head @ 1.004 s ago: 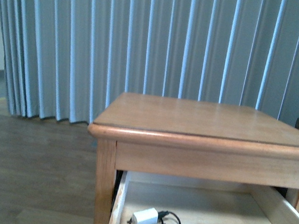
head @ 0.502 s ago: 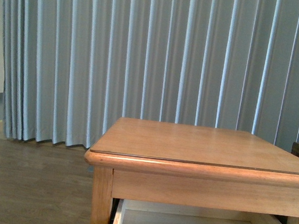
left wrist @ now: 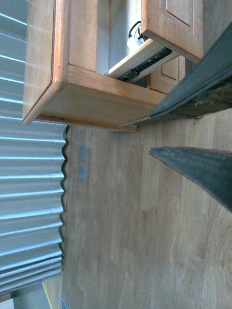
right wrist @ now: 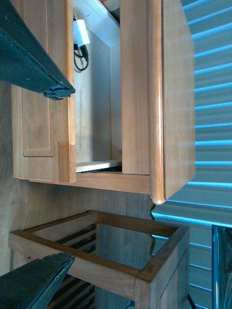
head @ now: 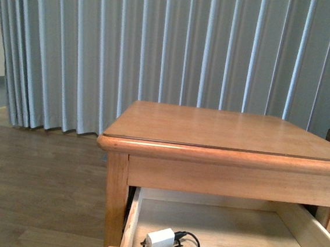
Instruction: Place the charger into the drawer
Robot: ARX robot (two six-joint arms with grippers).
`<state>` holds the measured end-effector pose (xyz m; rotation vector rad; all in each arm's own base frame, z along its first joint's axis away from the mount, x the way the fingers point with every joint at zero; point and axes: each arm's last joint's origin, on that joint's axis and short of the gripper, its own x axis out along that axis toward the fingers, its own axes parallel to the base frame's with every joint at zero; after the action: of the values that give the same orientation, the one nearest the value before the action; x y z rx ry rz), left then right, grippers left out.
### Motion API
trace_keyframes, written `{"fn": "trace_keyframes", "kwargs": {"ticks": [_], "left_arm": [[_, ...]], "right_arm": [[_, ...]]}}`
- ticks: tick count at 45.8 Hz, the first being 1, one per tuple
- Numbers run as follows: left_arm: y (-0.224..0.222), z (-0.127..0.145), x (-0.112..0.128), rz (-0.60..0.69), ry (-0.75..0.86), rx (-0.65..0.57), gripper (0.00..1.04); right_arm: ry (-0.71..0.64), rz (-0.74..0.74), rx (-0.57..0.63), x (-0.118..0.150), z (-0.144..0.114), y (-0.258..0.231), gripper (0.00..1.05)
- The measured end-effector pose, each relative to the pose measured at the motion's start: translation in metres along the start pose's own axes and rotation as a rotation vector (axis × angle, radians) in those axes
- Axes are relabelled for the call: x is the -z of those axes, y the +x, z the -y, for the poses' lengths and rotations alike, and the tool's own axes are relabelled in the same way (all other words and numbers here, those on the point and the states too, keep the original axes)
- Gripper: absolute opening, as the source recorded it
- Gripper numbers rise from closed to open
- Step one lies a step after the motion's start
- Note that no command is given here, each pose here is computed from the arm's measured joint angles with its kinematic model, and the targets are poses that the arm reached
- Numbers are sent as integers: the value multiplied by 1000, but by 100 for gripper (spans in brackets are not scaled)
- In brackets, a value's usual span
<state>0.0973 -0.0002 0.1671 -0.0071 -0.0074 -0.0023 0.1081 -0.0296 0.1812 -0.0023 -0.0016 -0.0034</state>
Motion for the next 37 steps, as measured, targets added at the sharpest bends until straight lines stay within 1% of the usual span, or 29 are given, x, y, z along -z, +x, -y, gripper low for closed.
{"fn": "trace_keyframes", "kwargs": {"ticks": [13,14,15,18,19,20,22,27,35,37], "left_arm": [[0,0,0,0,0,0,70],[0,0,0,0,0,0,75],[0,0,0,0,0,0,81],[0,0,0,0,0,0,97],[0,0,0,0,0,0,100],[0,0,0,0,2,0,100],[0,0,0,0,2,0,98],[0,0,0,0,2,0,99],[0,0,0,0,3,0,99],[0,0,0,0,3,0,99]], "right_arm": [[0,0,0,0,0,0,96],[0,0,0,0,0,0,96],[-11,-7,-24,1,0,0,96],[-75,-53,-234,5,-2,5,96],[-85,-65,-263,6,-3,7,96],[-94,-82,-280,8,-4,8,96],[-119,-113,-296,13,-6,12,96],[-190,-194,-301,22,-16,28,96],[-220,-281,-322,29,-33,48,96],[-221,-315,-348,32,-41,55,96]]}}
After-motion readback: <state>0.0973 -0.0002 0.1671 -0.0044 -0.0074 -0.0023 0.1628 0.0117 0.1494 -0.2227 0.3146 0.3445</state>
